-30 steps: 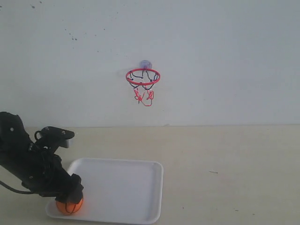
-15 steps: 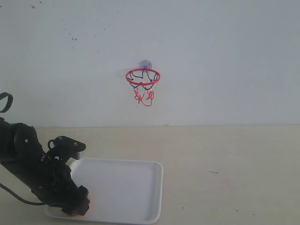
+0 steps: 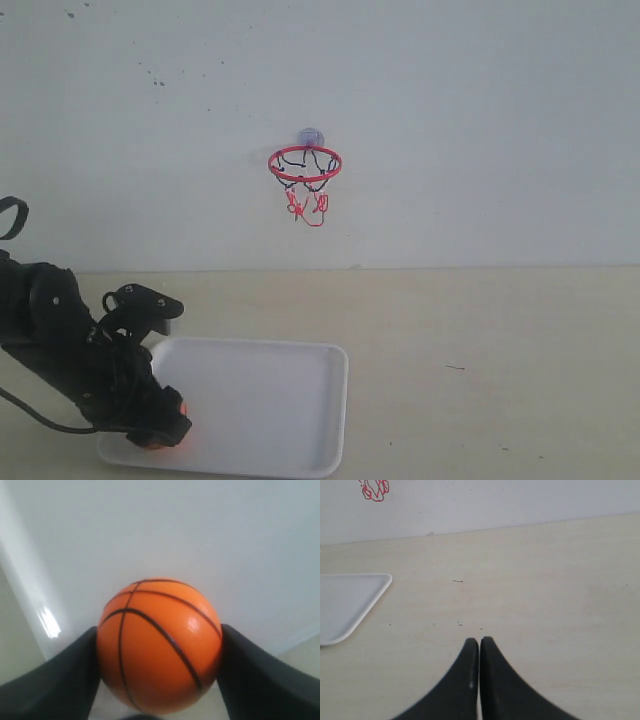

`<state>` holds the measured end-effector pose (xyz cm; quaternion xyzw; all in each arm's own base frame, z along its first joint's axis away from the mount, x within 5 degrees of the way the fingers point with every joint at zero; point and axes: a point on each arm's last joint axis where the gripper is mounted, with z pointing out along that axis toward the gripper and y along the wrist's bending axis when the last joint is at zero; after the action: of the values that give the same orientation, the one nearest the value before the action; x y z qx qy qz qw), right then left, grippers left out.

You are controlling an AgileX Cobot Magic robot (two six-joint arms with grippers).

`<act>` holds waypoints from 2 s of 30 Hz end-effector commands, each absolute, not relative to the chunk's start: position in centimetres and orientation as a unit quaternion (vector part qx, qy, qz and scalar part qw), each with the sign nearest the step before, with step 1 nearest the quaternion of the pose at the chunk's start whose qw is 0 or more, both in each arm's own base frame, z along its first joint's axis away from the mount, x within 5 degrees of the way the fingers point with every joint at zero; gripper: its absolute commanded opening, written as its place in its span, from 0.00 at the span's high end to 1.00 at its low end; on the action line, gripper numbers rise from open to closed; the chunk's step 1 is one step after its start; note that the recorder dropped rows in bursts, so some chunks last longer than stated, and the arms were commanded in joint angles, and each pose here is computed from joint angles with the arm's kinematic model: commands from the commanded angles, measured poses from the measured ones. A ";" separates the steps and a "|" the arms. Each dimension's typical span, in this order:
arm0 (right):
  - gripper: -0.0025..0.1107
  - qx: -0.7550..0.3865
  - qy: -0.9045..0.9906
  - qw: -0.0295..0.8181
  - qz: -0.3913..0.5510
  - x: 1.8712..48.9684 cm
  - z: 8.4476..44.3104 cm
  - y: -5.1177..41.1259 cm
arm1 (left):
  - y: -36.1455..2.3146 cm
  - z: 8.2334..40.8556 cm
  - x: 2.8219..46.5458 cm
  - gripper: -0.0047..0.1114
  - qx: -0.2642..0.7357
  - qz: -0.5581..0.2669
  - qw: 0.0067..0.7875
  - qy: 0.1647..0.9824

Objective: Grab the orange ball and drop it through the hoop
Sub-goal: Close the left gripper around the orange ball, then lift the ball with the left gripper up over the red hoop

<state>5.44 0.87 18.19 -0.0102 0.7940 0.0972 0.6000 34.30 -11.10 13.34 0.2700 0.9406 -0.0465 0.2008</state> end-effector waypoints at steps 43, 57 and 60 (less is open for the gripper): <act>0.98 -0.012 0.790 0.606 0.094 5.4 18.3 0.8 | -16.6 28.6 53.3 0.92 0.284 -0.158 0.702 0.634; 0.98 -0.012 0.790 0.606 0.094 5.4 18.3 0.8 | -17.2 27.1 55.0 0.92 0.310 -0.217 0.691 0.615; 0.98 -0.012 0.790 0.606 0.094 5.4 18.3 0.8 | -17.3 26.9 54.9 0.92 0.315 -0.224 0.684 0.619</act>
<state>5.44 0.87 18.19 -0.0102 0.7940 0.0972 0.6000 55.07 -17.19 26.57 0.3102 0.6208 -0.2158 0.6869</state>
